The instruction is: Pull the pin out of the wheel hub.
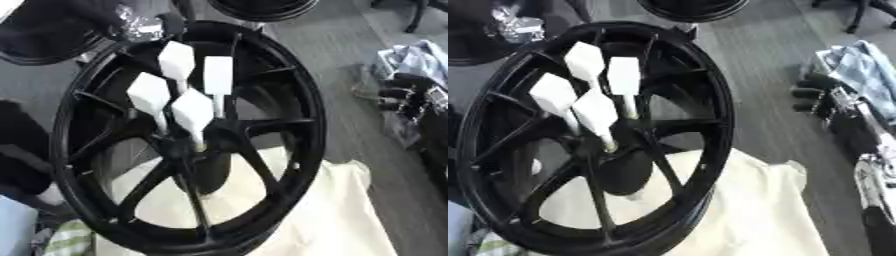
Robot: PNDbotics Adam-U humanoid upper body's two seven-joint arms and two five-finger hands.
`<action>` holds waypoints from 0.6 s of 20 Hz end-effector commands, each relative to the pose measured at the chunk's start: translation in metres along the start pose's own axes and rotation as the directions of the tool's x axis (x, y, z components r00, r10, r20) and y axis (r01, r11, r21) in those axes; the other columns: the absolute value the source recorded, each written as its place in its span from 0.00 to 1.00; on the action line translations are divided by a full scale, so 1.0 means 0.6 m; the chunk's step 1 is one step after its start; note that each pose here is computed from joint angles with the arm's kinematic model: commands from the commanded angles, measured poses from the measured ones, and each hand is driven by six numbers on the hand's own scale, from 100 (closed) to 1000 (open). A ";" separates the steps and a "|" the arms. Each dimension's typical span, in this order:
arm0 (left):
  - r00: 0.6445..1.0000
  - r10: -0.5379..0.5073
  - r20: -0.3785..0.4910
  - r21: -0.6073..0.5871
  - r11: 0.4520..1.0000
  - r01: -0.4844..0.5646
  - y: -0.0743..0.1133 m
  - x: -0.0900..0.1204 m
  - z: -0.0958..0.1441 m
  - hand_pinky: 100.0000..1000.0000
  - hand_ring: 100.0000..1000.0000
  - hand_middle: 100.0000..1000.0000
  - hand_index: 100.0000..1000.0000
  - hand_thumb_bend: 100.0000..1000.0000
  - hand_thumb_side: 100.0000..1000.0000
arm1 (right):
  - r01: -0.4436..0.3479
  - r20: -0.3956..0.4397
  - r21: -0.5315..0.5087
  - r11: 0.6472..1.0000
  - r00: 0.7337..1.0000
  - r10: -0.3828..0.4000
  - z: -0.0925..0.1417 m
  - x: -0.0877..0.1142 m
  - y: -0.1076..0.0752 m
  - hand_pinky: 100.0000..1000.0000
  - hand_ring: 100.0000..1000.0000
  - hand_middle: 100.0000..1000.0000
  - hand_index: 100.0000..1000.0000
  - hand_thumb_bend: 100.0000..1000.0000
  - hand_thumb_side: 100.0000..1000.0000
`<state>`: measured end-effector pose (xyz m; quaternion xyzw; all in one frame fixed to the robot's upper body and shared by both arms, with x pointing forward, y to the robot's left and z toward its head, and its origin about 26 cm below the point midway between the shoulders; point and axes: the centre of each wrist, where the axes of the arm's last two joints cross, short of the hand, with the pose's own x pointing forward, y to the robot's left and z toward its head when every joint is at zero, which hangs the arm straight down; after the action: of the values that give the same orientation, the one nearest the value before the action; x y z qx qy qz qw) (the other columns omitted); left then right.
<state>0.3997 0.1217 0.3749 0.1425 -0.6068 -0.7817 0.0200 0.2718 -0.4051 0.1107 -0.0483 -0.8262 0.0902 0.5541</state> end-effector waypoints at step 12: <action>0.965 -0.197 0.173 -0.238 0.942 0.235 -0.009 0.027 0.064 0.88 0.73 0.63 0.79 0.07 0.71 | -0.047 0.016 0.015 0.999 0.999 0.046 -0.005 0.015 -0.012 0.68 0.77 0.73 0.80 0.00 0.75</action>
<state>0.3808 0.1479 0.3632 0.1458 -0.5969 -0.7889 0.0110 0.2718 -0.4063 0.1122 -0.0510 -0.8263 0.0956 0.5527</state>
